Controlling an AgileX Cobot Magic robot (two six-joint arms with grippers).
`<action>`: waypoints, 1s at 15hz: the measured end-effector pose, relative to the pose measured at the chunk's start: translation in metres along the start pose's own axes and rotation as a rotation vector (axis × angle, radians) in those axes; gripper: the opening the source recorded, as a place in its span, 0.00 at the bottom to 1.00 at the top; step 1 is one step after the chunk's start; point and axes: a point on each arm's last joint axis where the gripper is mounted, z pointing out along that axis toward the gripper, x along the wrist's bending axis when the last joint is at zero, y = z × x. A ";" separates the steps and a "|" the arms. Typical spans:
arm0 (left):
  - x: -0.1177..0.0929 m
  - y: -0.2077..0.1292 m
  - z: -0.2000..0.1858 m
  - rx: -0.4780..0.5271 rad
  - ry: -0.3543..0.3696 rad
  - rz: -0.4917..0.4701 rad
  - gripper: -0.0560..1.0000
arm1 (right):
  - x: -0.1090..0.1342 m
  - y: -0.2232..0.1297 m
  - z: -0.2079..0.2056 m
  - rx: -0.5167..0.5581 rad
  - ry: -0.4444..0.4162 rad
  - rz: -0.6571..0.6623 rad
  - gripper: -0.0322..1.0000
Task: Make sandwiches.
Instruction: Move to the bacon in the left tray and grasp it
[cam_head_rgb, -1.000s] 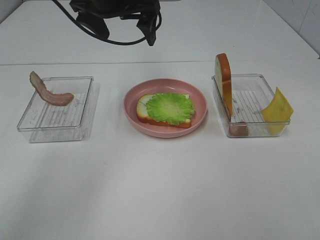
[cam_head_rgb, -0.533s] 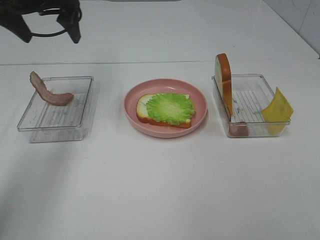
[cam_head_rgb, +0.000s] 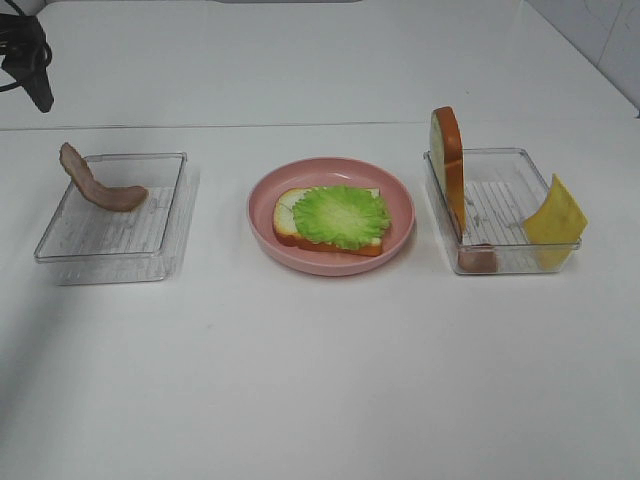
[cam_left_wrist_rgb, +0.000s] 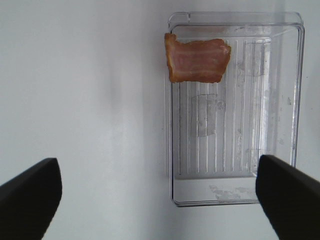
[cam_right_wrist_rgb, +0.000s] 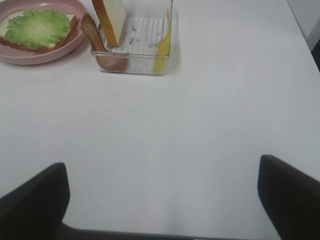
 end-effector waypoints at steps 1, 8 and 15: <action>0.001 0.001 0.002 -0.002 -0.002 0.001 0.98 | 0.000 0.000 0.000 0.000 0.000 0.000 0.99; 0.000 0.008 0.062 0.048 -0.048 -0.004 0.98 | 0.000 0.000 0.000 0.000 0.000 0.000 0.99; -0.001 0.031 0.105 0.040 -0.074 -0.018 0.98 | 0.000 0.000 0.000 0.000 0.000 0.000 0.99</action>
